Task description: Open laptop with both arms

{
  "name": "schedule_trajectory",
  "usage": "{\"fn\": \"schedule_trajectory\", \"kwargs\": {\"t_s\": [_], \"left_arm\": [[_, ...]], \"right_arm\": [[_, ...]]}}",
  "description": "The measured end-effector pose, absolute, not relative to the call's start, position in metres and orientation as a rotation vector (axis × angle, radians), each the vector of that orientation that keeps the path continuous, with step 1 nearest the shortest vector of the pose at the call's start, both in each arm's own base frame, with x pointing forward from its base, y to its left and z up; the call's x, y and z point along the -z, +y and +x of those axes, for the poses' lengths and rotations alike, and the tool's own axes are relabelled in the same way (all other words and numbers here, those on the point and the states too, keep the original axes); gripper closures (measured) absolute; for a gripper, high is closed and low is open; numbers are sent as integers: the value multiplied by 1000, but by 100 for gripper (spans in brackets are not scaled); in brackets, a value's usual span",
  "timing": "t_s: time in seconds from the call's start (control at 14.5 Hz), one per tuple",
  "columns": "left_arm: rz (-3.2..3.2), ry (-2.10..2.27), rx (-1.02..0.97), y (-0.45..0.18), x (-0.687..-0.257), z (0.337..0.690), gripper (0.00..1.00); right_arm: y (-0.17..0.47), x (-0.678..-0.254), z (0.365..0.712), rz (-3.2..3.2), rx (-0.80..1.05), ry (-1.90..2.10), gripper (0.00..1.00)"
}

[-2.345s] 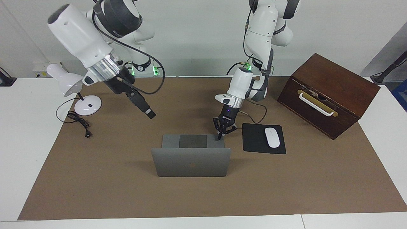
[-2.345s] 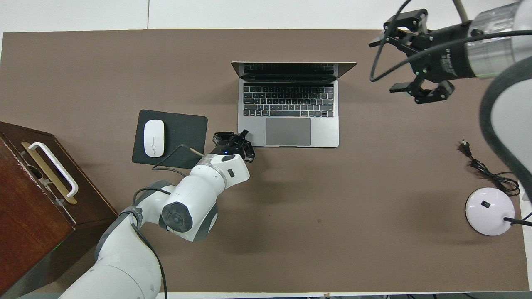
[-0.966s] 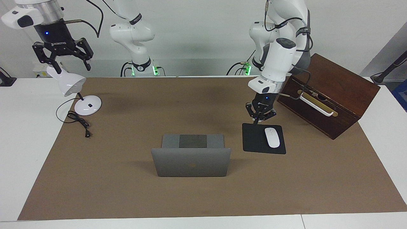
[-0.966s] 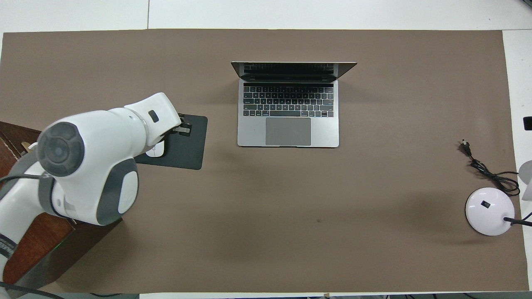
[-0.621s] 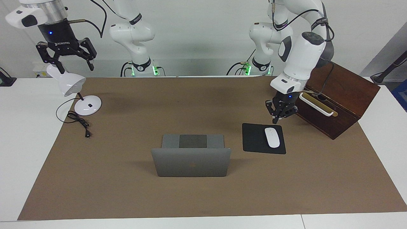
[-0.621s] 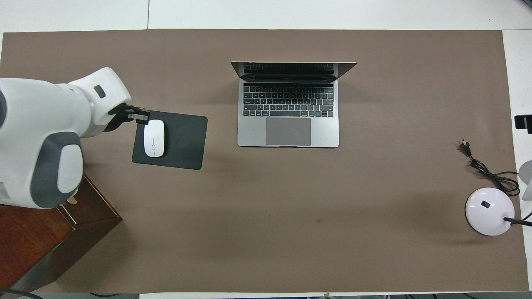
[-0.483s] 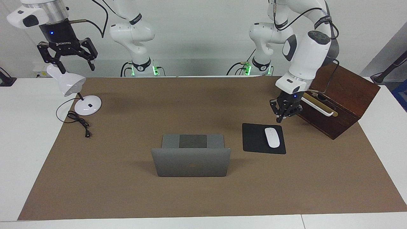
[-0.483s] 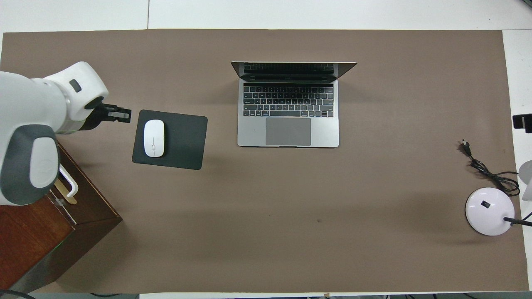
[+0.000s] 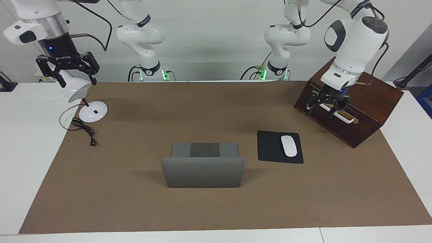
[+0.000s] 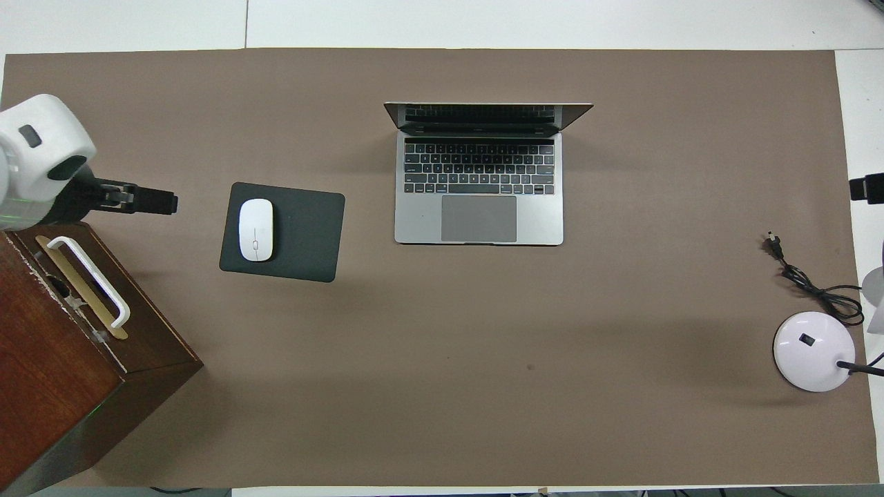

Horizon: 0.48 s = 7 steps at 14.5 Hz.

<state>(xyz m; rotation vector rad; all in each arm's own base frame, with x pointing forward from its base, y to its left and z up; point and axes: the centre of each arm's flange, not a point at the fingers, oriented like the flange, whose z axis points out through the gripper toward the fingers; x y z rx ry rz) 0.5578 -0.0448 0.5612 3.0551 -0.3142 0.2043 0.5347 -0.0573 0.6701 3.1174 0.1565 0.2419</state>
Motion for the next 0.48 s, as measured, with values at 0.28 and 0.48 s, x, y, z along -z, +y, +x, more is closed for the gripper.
{"fn": "schedule_trajectory", "kwargs": {"t_s": [0.28, 0.48], "left_arm": [[3122, -350, -128, -19, -584, 547, 0], [3137, -347, -90, -14, -595, 536, 0]], "right_arm": [[-59, -641, 536, 3136, -151, 92, 0], [-55, -640, 536, 3140, -146, 32, 0]]}}
